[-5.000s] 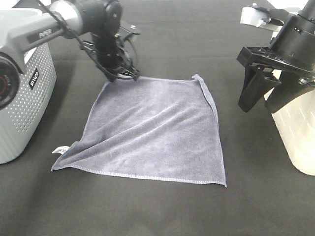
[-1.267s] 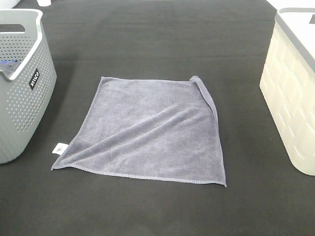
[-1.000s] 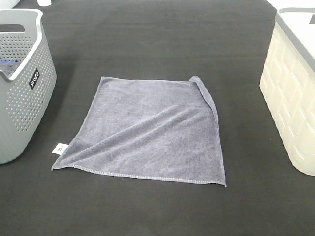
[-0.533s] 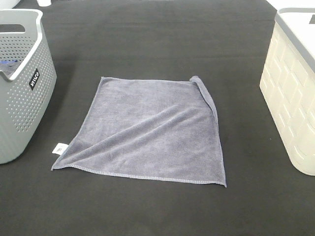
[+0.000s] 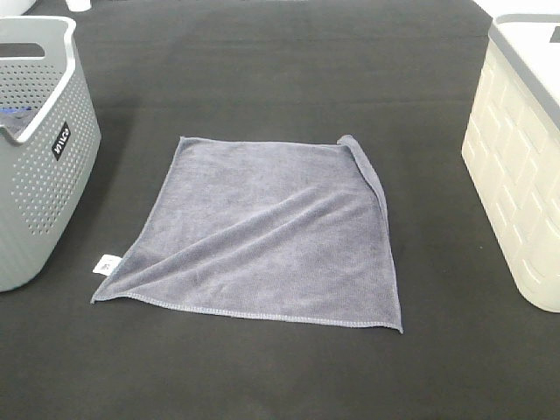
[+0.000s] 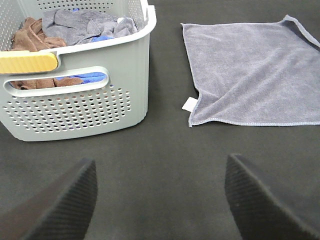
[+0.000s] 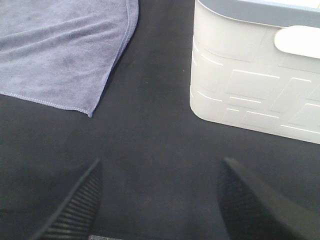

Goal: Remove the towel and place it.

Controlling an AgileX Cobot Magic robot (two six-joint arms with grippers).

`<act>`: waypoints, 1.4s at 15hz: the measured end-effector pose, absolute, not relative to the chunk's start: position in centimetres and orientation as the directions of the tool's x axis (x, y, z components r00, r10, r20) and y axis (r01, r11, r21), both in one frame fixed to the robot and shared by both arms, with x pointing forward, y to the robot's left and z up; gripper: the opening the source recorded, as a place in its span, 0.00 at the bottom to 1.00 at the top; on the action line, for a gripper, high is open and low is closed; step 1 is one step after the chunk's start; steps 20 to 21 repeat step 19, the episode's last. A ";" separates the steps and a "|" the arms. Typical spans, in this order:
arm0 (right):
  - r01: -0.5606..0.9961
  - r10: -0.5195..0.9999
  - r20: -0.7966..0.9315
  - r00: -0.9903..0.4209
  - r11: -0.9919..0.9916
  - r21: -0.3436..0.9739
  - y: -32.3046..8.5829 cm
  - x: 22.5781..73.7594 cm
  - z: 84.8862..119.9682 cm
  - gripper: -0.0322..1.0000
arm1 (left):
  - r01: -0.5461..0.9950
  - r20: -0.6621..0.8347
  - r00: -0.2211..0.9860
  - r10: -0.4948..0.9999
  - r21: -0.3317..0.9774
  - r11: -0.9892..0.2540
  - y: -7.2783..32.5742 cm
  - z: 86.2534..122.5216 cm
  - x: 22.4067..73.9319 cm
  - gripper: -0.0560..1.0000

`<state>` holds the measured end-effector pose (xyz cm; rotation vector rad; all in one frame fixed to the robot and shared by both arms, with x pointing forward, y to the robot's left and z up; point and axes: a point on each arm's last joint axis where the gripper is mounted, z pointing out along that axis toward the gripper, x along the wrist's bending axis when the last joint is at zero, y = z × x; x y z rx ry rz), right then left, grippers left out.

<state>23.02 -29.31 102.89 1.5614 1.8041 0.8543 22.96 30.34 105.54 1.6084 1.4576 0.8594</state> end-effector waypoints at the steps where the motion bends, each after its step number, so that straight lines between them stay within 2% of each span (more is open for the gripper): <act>1: 0.607 0.991 -0.026 -0.130 0.100 0.789 -29.3 23.0 102.9 0.65 | 0.462 -0.023 0.104 0.994 0.886 -0.028 30.3 105.5 23.0 0.69; 5: 0.607 0.991 -0.017 -0.135 0.096 0.789 -29.2 23.0 102.9 0.65 | 0.462 -0.024 -0.007 1.000 0.886 0.024 30.2 105.5 22.9 0.69; 21: 0.606 0.990 -0.010 -0.140 0.094 0.790 -29.1 23.0 102.9 0.65 | 0.461 -0.024 -0.013 1.000 0.887 0.027 30.2 105.5 22.9 0.69</act>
